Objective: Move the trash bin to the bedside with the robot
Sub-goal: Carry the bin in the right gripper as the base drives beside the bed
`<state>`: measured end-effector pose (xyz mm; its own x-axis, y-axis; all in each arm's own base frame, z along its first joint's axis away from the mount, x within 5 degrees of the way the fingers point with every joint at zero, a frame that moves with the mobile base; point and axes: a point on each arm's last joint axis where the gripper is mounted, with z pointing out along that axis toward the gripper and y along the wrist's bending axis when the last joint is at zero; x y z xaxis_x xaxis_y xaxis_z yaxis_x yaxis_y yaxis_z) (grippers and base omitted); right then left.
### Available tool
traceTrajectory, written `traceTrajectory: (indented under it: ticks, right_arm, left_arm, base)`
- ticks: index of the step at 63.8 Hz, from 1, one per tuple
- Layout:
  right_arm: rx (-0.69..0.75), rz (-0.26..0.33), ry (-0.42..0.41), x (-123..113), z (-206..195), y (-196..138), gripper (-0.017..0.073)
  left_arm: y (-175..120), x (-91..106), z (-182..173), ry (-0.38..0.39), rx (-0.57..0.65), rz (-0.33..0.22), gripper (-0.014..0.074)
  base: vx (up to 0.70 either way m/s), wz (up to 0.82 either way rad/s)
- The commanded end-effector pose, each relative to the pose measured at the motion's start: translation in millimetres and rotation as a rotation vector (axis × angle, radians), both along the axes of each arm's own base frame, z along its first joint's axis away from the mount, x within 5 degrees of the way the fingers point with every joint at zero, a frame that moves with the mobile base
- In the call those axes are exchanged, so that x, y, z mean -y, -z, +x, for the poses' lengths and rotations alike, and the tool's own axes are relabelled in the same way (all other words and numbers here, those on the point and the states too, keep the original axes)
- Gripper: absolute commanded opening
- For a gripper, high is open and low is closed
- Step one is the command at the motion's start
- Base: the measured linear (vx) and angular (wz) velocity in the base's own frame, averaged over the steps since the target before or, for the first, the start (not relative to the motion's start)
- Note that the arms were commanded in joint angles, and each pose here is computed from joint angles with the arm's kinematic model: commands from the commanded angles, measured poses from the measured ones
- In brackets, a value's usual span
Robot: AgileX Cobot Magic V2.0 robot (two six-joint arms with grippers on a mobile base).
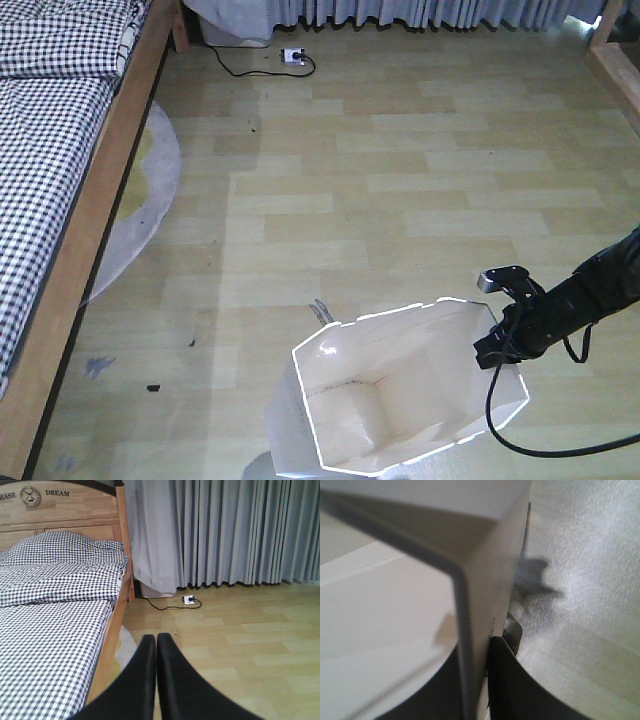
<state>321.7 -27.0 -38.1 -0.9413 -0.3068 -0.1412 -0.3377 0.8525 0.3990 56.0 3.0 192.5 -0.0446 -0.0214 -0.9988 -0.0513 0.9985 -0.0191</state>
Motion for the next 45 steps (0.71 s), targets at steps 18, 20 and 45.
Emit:
traceTrajectory:
  ticks: [18,20,45]
  right_arm:
    - [0.010,0.158,0.004,-9.8,7.6,-32.2,-0.0005]
    - [0.010,0.158,0.004,-9.8,7.6,-32.2,-0.0005]
    - [0.011,0.158,0.004,-9.7,7.6,-32.2,-0.0005]
  left_arm:
    - [-15.1,0.3,-1.5,0.002,0.102,-0.001,-0.0006]
    - [-15.1,0.3,-1.5,0.002,0.102,-0.001,-0.0006]
    - [-15.1,0.3,-1.5,0.002,0.102,-0.001,-0.0006]
  base:
    - [0.35,0.00]
    - [0.35,0.02]
    - [0.36,0.03]
